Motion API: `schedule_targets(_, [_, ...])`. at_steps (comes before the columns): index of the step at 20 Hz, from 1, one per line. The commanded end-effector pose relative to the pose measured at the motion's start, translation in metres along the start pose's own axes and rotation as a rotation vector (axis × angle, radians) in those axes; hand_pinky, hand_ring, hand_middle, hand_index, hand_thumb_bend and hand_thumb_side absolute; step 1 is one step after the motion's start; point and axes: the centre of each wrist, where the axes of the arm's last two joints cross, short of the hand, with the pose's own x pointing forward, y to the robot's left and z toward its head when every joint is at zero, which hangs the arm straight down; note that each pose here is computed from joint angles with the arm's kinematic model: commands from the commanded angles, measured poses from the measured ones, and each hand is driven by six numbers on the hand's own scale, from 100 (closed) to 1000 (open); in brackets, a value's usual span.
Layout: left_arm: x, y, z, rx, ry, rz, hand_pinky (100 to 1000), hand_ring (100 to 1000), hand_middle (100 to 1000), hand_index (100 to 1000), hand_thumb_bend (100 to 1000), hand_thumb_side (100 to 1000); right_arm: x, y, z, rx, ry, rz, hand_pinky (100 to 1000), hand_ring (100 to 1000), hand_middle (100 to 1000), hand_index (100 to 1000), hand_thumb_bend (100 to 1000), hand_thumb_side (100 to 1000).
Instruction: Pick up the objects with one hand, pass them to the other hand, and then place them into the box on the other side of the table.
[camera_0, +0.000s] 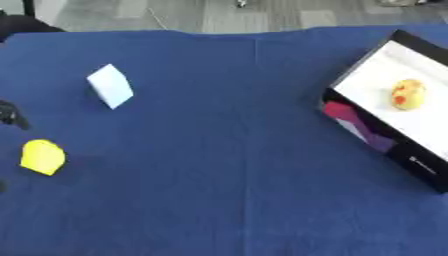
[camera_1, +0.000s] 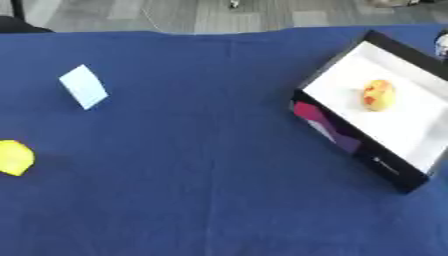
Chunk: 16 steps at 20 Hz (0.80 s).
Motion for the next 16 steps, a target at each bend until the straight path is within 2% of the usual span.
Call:
schedule_targets(1, [-0.008,0.004,-0.001,0.02,0.047,-0.06,847,811,751,776,791,100,0.006,-0.008,-0.002,-0.014,-0.023,0.02,889,776,815,850,100,384])
schedule_targets(8, [-0.015,-0.007,-0.019,0.012,0.047,-0.066,844,809,747,774,786,100,0.003,-0.007,-0.001,-0.014,-0.016,0.016,888,776,814,850,100,397])
schedule_targets(16, [-0.016,-0.011,-0.035,0.068,-0.01,-0.013,841,800,733,758,749,100,0.0,-0.004,-0.001,-0.007,-0.011,0.012,888,775,812,849,100,404])
